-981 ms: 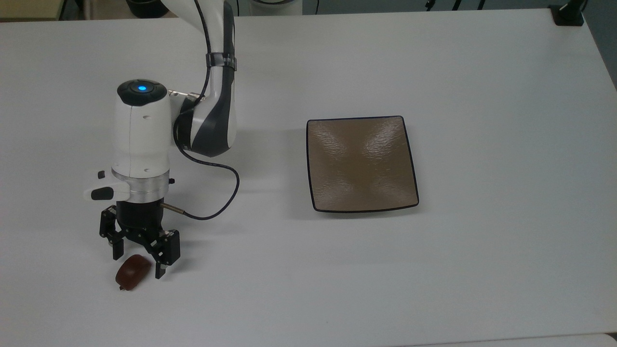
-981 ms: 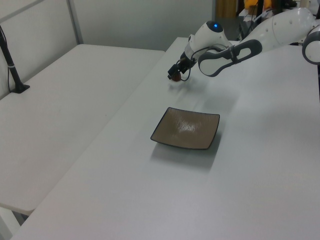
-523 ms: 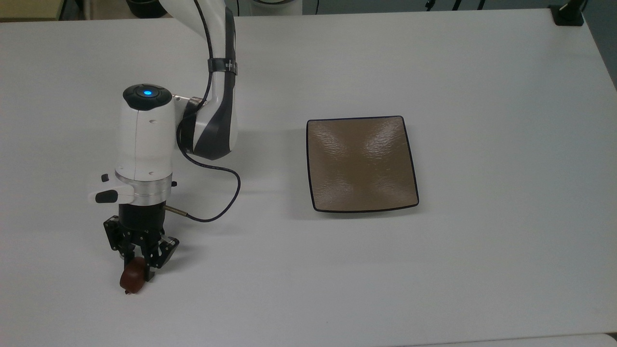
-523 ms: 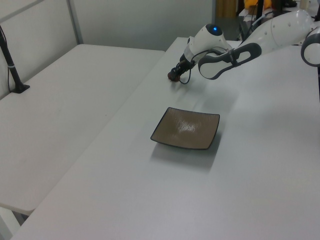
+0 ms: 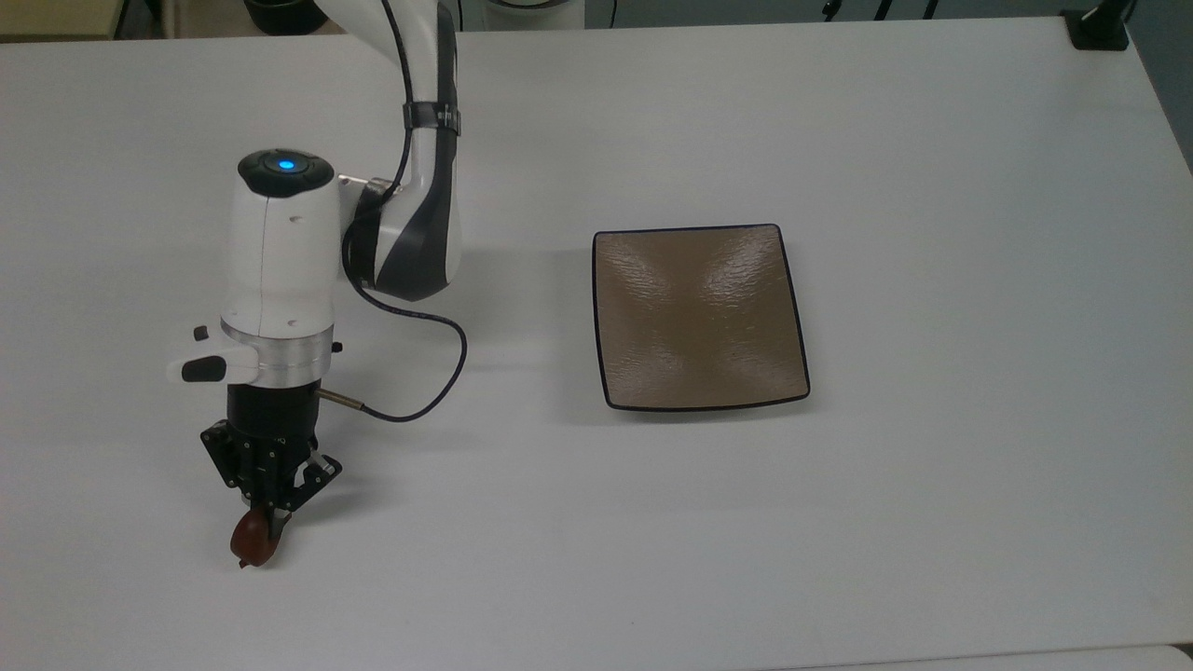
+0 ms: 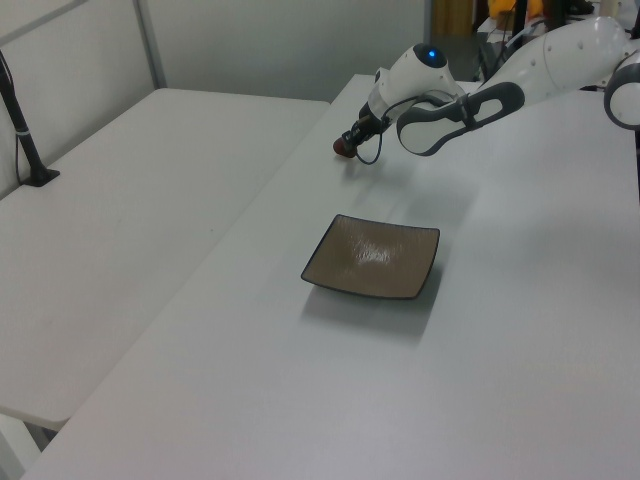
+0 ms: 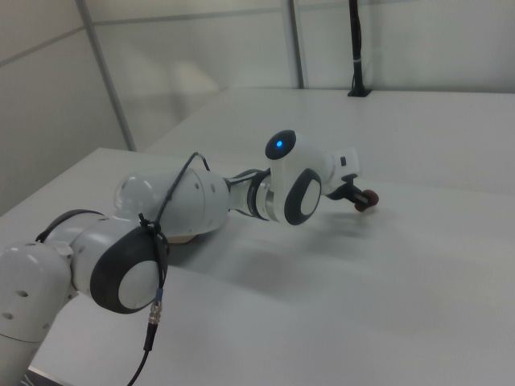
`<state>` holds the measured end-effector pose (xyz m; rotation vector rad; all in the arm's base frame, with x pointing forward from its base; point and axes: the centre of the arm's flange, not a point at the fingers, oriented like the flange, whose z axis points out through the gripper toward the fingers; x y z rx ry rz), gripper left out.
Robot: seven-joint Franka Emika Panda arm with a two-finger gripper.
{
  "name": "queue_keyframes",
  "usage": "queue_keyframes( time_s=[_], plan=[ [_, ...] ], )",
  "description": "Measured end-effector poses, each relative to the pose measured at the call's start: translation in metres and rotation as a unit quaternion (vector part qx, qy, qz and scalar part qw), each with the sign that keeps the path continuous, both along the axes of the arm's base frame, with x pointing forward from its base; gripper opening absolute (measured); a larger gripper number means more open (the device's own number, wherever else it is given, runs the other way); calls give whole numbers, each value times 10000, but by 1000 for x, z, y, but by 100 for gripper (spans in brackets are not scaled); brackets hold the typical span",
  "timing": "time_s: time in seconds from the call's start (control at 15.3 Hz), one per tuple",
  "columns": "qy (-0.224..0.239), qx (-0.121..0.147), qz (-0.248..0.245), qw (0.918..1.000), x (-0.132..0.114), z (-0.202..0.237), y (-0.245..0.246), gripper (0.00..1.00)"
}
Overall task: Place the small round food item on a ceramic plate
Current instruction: 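Lift the held red item and carry it over the brown plate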
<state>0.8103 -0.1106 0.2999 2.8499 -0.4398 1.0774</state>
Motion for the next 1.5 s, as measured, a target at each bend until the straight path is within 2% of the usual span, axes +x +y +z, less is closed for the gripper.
queue_keyframes(
  time_s=[0.13,0.39,0.65,0.85,1.05,1.24,1.5],
  plan=[
    [54,12,26,10000,-5,19,8,12],
    [700,169,8,9974,-19,70,31,12],
    [1445,422,142,9885,-39,113,71,12],
    [1857,595,304,9803,-56,129,104,12],
    [2015,740,571,9750,-81,142,149,12],
    [2142,801,947,9689,-115,155,208,12],
    [2351,979,1306,9582,-148,151,278,12]
  ],
)
